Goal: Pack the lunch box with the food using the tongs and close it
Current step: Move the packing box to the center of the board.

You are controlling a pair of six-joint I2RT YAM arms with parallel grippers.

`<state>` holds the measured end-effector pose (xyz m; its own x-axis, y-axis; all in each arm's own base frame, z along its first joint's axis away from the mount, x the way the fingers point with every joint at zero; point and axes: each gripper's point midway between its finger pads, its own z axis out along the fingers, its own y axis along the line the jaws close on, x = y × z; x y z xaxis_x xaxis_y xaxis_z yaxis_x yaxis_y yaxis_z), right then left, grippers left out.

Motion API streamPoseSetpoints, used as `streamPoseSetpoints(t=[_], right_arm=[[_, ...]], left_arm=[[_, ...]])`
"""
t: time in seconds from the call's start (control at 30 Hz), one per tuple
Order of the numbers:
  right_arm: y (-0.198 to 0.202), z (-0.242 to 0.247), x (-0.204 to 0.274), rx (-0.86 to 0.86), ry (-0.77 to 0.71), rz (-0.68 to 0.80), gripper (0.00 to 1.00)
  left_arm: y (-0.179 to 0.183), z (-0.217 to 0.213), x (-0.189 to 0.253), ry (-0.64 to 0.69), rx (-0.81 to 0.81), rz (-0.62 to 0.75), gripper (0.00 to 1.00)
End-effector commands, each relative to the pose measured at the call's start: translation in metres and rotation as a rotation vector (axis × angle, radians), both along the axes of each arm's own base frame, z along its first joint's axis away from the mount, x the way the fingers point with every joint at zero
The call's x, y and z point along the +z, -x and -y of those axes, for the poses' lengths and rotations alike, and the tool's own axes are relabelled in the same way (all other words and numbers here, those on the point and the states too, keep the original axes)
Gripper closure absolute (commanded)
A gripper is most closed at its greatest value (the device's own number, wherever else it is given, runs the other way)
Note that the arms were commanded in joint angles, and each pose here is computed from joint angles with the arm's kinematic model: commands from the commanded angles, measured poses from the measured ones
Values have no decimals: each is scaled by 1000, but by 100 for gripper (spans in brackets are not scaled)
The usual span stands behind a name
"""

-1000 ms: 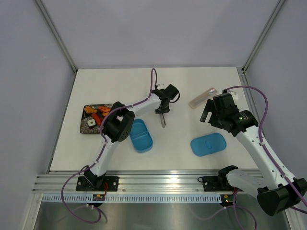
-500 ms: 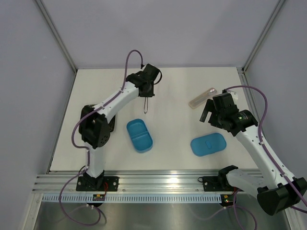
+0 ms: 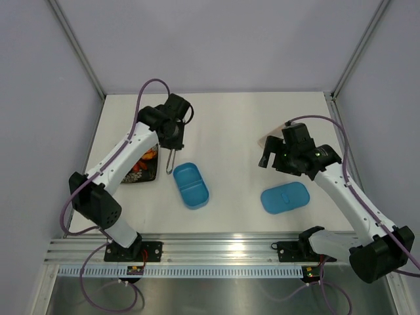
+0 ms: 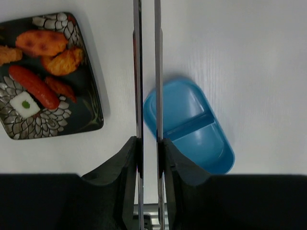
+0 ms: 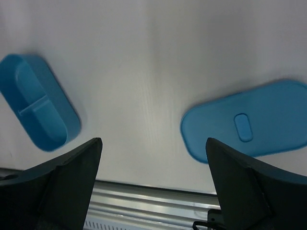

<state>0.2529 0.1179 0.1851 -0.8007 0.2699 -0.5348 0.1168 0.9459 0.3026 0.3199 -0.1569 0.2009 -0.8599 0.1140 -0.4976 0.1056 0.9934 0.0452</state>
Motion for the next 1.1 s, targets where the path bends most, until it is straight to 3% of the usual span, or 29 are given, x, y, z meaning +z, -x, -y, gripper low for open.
streamPoseSetpoints(t=[0.0, 0.3, 0.53, 1.07], right_arm=[[0, -59, 7, 231, -85, 3, 3], [50, -164, -53, 562, 82, -110, 6], [80, -189, -100, 686, 263, -129, 5], [25, -264, -127, 689, 308, 46, 2]], left_arm=[[23, -17, 23, 51, 32, 11, 74], [37, -74, 75, 110, 256, 118, 74], [40, -98, 122, 161, 399, 261, 73], [52, -98, 123, 209, 427, 268, 72]])
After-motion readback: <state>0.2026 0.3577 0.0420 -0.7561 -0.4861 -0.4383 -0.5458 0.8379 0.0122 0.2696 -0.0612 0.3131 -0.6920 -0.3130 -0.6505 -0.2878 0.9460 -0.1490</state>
